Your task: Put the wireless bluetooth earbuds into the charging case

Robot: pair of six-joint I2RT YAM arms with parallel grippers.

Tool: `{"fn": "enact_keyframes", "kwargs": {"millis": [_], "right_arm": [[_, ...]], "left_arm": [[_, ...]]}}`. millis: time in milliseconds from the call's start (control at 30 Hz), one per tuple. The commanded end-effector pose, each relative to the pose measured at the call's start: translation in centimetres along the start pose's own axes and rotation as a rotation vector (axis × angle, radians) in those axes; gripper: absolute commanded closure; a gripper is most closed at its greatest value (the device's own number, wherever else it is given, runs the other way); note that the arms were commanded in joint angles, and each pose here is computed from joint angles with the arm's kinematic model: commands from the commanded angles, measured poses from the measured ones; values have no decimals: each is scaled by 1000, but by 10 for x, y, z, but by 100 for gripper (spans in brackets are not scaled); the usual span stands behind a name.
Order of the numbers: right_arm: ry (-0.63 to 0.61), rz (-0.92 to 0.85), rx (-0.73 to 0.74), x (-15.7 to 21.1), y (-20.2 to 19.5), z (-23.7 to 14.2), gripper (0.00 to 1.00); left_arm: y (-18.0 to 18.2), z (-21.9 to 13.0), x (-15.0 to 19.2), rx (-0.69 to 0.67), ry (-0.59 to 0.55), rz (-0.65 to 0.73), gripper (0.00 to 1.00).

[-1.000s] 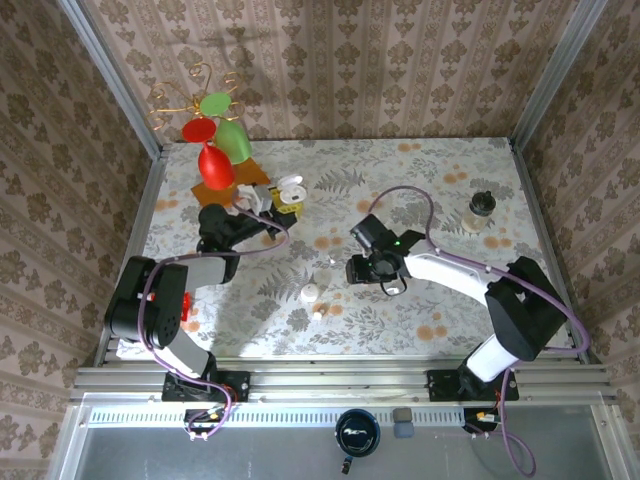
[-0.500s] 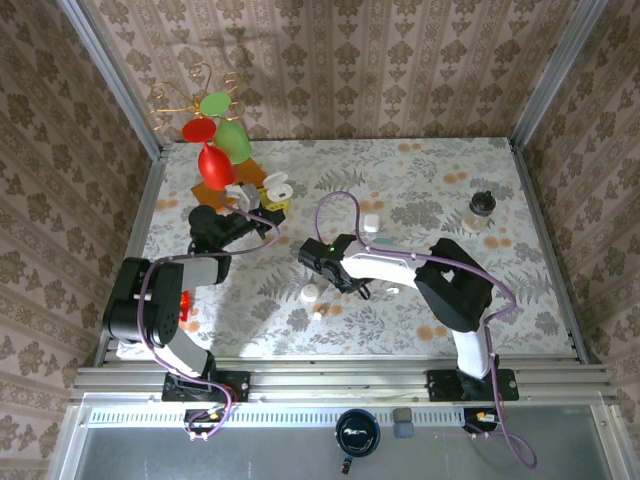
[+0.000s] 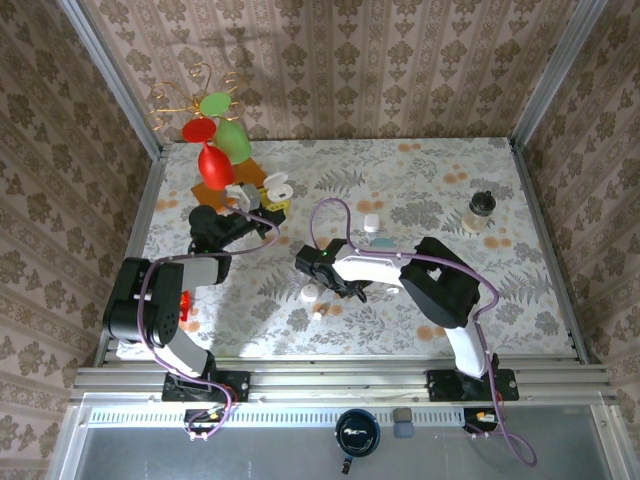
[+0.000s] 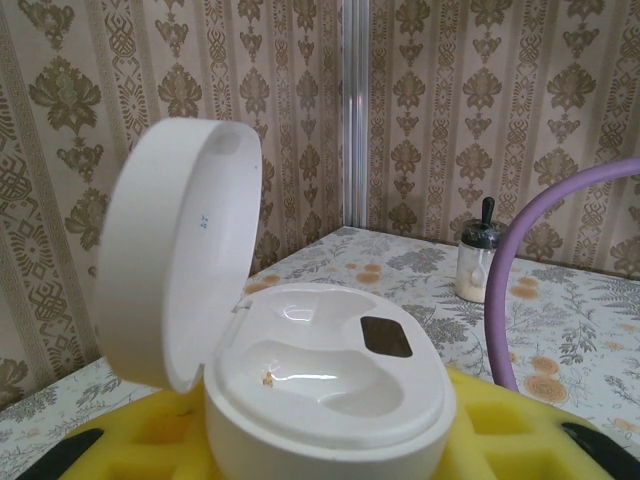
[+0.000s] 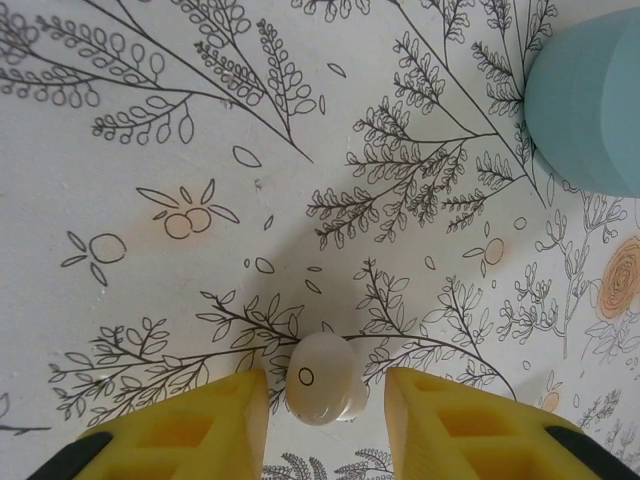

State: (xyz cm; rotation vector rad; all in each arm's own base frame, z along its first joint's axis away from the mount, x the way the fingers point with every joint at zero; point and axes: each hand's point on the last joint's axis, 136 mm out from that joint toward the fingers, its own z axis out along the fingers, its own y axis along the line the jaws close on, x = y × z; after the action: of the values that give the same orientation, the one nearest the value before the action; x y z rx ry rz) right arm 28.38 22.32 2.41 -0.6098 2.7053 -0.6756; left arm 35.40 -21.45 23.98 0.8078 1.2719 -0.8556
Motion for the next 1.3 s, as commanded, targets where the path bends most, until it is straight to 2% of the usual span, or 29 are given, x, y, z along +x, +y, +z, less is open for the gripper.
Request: {"fn": "enact_keyframes", "kwargs": {"millis": [0,133,500,733,867,1100,1267], "right_arm": [[2,-18,55,-1,-2,5,65],[-1,-27,68,-2,-3,6,69],[-16,-64,92,-7,-6,8,72],[-25,-68,93,-10,-7,7,82],[-37,-62,86,-11,-10,3,83],[-147,44,-59,-23,-21,-17,84],[-302,126,-305,-37,-31,-49,86]], "left_arm": [[-12,0,-12,37,-29,35,62],[-13,1,-12,43,-29,35,62],[-16,2,-11,53,-28,31,62],[-17,3,-11,57,-28,29,62],[-17,3,-10,60,-25,30,62],[-23,7,-5,76,-19,38,62],[-35,14,-1,113,-14,25,62]]}}
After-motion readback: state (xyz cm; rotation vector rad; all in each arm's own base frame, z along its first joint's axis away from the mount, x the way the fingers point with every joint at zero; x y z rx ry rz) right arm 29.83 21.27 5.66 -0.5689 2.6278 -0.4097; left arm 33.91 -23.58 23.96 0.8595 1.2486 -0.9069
